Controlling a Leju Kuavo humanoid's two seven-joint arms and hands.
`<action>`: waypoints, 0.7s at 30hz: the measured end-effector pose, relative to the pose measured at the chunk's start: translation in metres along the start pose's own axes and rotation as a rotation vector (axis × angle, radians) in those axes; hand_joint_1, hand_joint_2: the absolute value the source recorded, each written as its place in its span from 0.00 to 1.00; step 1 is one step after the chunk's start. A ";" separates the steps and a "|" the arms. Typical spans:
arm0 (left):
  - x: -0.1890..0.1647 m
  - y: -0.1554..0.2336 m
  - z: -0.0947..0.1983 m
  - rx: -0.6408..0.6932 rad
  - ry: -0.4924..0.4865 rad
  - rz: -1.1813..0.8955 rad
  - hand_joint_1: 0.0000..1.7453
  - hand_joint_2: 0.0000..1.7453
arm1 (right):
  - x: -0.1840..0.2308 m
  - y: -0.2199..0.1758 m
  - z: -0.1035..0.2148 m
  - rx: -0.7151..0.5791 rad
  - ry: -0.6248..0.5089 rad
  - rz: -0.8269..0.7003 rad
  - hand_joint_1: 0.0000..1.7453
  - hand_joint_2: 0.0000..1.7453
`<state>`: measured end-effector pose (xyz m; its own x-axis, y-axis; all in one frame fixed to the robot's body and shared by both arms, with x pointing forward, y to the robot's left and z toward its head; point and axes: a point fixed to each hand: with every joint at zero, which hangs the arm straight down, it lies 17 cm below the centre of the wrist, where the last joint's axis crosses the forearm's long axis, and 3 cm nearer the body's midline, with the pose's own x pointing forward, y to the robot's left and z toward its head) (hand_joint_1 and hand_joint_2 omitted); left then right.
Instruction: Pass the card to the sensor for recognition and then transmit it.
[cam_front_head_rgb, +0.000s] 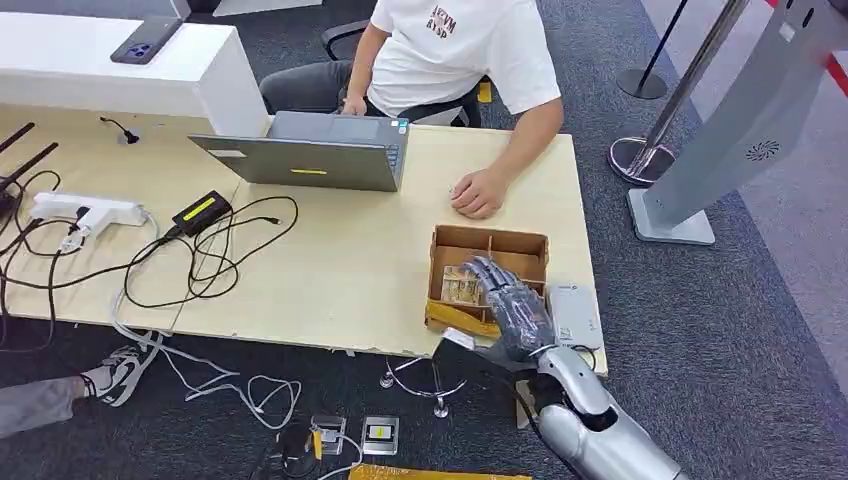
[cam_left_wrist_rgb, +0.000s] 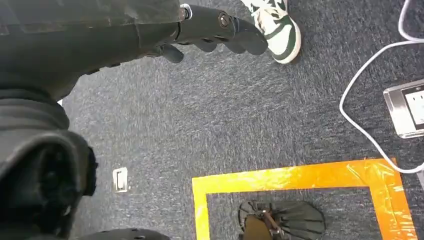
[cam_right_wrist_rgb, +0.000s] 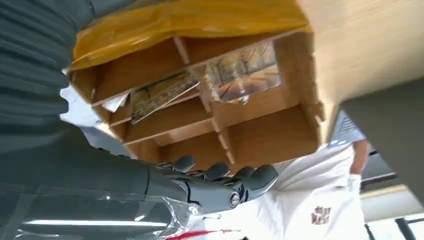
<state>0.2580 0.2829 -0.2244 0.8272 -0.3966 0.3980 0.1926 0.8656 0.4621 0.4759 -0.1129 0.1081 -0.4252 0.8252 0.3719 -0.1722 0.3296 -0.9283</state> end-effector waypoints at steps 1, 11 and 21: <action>0.000 0.000 0.000 0.001 0.000 0.001 0.00 0.00 | -0.005 -0.003 0.000 -0.015 0.025 0.028 0.00 1.00; -0.001 0.001 0.000 0.003 0.001 -0.004 0.00 0.00 | -0.036 -0.014 0.003 -0.073 0.155 0.143 0.00 1.00; 0.000 0.001 0.000 0.005 0.000 -0.005 0.00 0.00 | -0.047 -0.011 0.007 -0.064 0.180 0.158 0.00 1.00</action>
<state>0.2580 0.2842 -0.2242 0.8263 -0.4006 0.3959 0.1937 0.8622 0.4680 0.4911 -0.1586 0.1009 -0.2765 0.9353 0.2208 -0.0570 0.2134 -0.9753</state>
